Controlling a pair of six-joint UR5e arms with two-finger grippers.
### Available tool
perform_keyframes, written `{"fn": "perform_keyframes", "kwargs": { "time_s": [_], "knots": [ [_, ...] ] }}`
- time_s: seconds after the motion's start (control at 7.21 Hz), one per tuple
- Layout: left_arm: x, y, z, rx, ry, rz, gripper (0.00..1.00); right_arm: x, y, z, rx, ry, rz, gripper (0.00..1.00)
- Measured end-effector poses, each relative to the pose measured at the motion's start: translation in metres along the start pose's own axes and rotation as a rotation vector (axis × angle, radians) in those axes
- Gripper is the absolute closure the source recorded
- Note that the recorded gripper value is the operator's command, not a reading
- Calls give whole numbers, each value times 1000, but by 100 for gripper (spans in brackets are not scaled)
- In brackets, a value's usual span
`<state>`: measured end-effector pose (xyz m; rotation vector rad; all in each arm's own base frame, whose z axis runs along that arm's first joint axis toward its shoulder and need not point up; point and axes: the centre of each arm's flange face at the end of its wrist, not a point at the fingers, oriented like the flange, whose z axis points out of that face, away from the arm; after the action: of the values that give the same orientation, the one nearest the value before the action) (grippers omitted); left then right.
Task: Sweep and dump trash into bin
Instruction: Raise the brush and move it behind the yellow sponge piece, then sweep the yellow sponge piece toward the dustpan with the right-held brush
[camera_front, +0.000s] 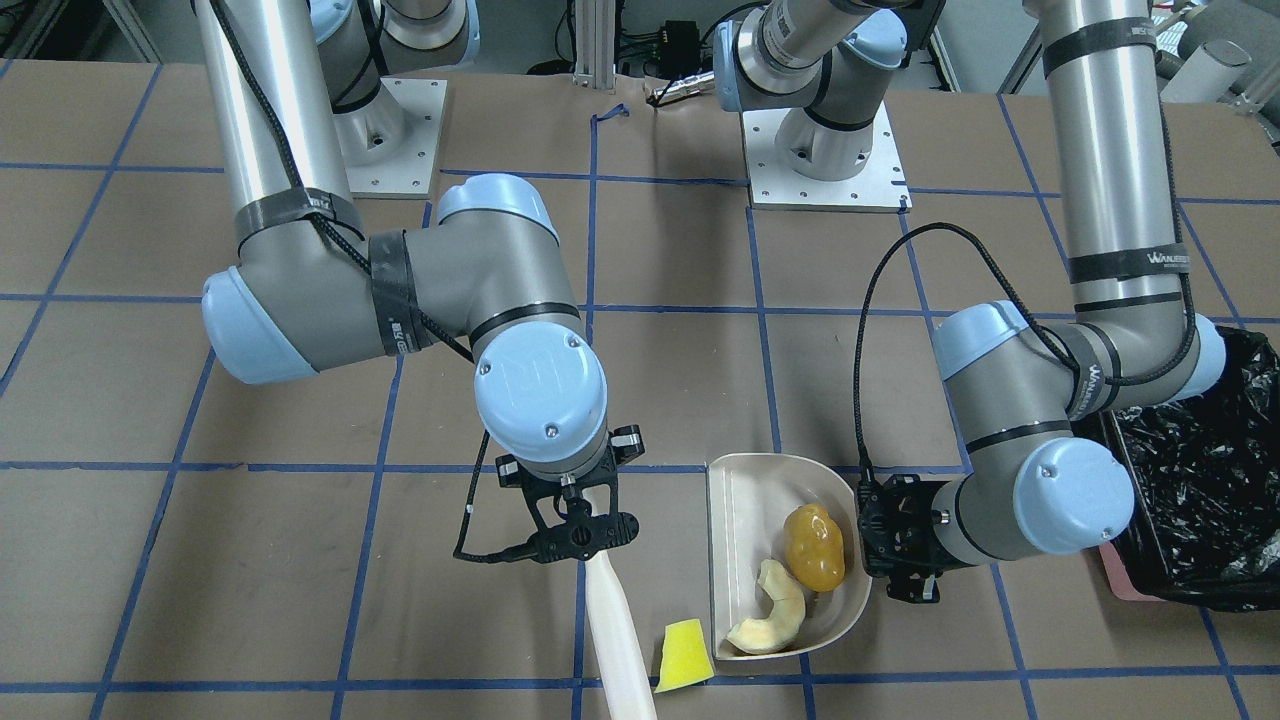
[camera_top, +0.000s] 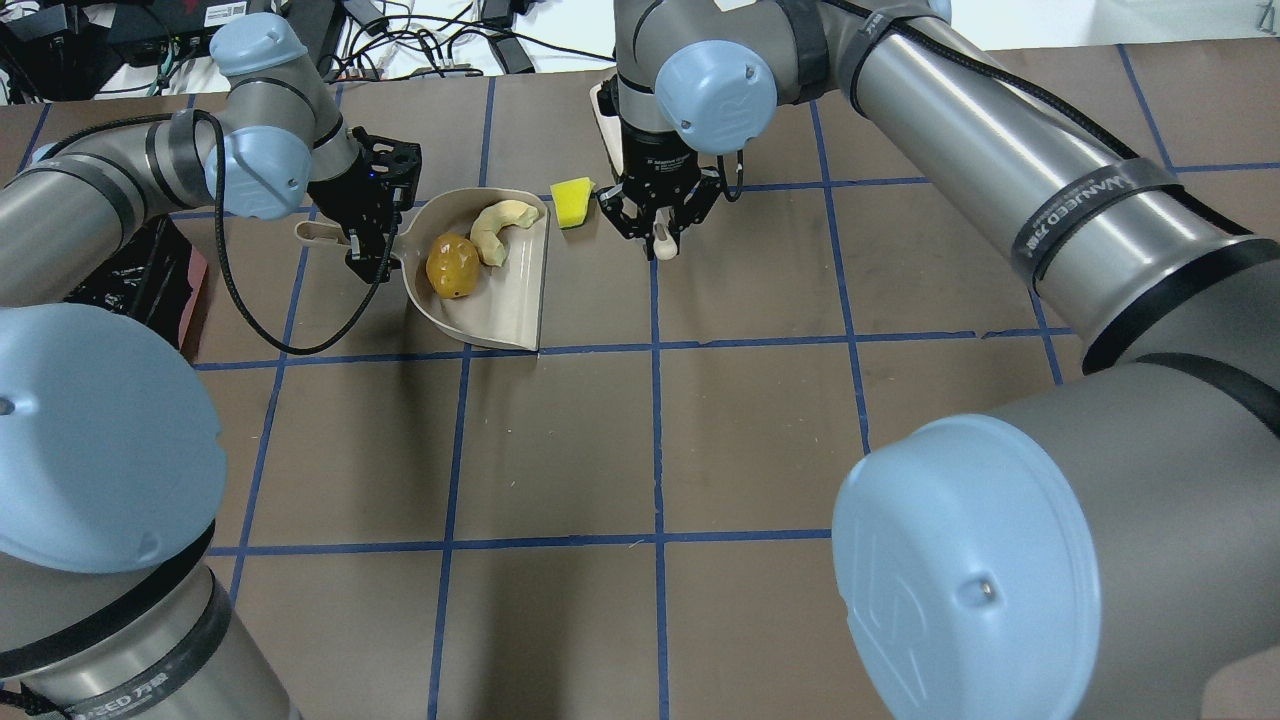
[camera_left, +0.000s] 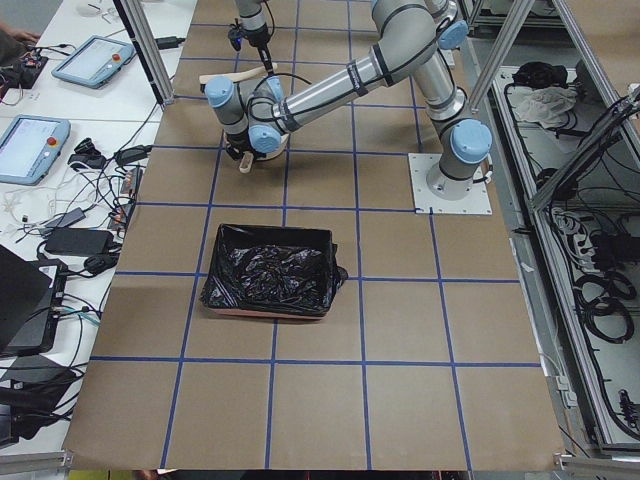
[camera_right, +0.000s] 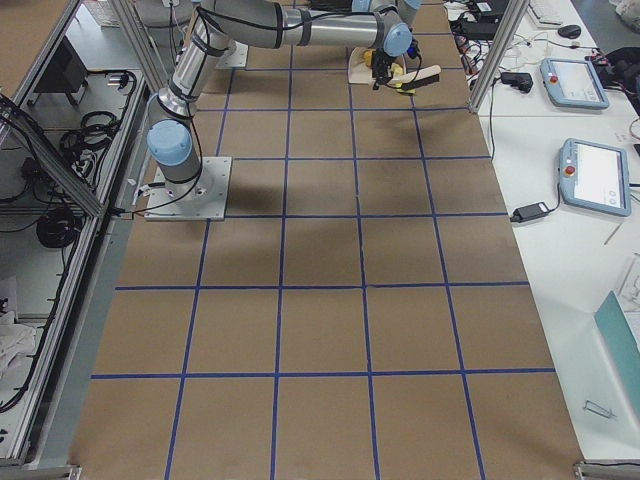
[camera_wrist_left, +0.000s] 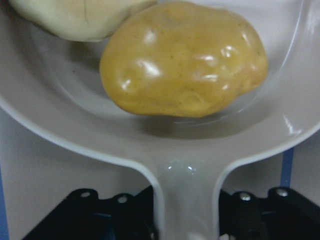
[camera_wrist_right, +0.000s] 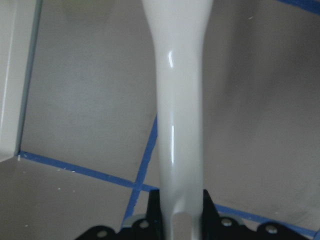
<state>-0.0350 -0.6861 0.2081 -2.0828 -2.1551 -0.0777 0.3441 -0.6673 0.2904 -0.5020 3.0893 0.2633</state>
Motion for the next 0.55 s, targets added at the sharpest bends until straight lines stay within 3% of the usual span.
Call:
{"fn": "perform_keyframes", "kwargs": {
  "time_s": [0.55],
  "knots": [
    [0, 1, 0, 1, -1, -12, 98, 25, -19, 17, -2, 115, -144, 98]
  ]
}}
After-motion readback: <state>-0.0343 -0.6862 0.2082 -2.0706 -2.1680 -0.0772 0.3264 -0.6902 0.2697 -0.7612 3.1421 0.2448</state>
